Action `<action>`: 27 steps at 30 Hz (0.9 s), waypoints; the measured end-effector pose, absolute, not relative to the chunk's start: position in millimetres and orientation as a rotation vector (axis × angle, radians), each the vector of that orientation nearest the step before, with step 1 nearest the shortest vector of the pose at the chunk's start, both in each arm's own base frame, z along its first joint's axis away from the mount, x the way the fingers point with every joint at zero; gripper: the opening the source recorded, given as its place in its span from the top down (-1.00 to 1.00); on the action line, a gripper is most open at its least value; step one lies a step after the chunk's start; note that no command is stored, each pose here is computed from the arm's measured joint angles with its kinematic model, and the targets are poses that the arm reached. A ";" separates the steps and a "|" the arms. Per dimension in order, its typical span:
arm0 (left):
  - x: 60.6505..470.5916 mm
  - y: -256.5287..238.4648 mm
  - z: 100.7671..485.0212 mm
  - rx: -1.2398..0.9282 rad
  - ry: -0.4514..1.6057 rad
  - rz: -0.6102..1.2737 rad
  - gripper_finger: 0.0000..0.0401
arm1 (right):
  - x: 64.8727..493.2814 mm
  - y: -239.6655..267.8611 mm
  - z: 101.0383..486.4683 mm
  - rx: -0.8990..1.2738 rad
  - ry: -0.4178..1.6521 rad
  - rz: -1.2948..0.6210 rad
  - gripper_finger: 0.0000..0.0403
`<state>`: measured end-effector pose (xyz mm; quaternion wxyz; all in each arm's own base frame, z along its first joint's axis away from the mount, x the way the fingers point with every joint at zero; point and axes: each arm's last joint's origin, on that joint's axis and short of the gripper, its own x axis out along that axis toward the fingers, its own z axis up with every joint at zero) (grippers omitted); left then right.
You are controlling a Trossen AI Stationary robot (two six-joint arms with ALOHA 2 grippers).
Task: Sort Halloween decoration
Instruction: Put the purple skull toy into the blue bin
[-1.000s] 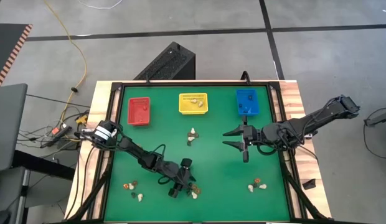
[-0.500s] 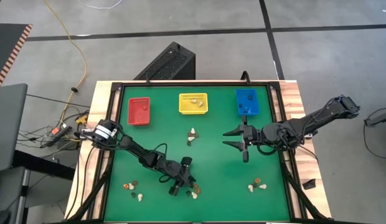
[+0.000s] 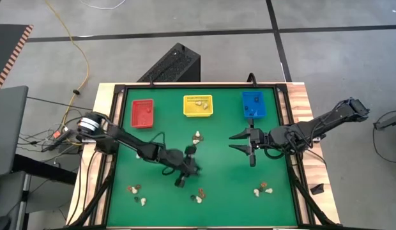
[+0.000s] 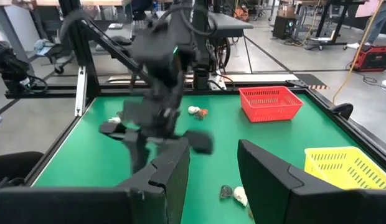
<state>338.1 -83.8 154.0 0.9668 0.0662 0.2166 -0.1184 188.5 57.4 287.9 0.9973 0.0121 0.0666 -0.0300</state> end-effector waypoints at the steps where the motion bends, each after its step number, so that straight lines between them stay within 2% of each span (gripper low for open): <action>1: 340.2 -76.9 161.2 0.149 0.399 -0.196 0.61 | 187.6 57.0 288.8 0.026 0.129 -0.060 0.17; 6: 366.0 -20.8 180.8 0.141 0.268 -0.023 0.59 | 183.1 55.4 293.2 0.030 0.106 -0.059 0.17; 16: 473.3 93.6 183.5 -0.009 0.137 0.169 0.58 | 174.0 52.2 301.0 -0.009 0.066 -0.054 0.17; 21: 524.1 129.3 175.6 -0.071 0.155 0.209 0.58 | 167.2 53.2 301.6 -0.041 0.079 -0.035 0.17; 27: 566.8 153.7 170.7 -0.090 0.181 0.246 0.58 | 161.9 56.9 302.4 -0.067 0.081 -0.010 0.17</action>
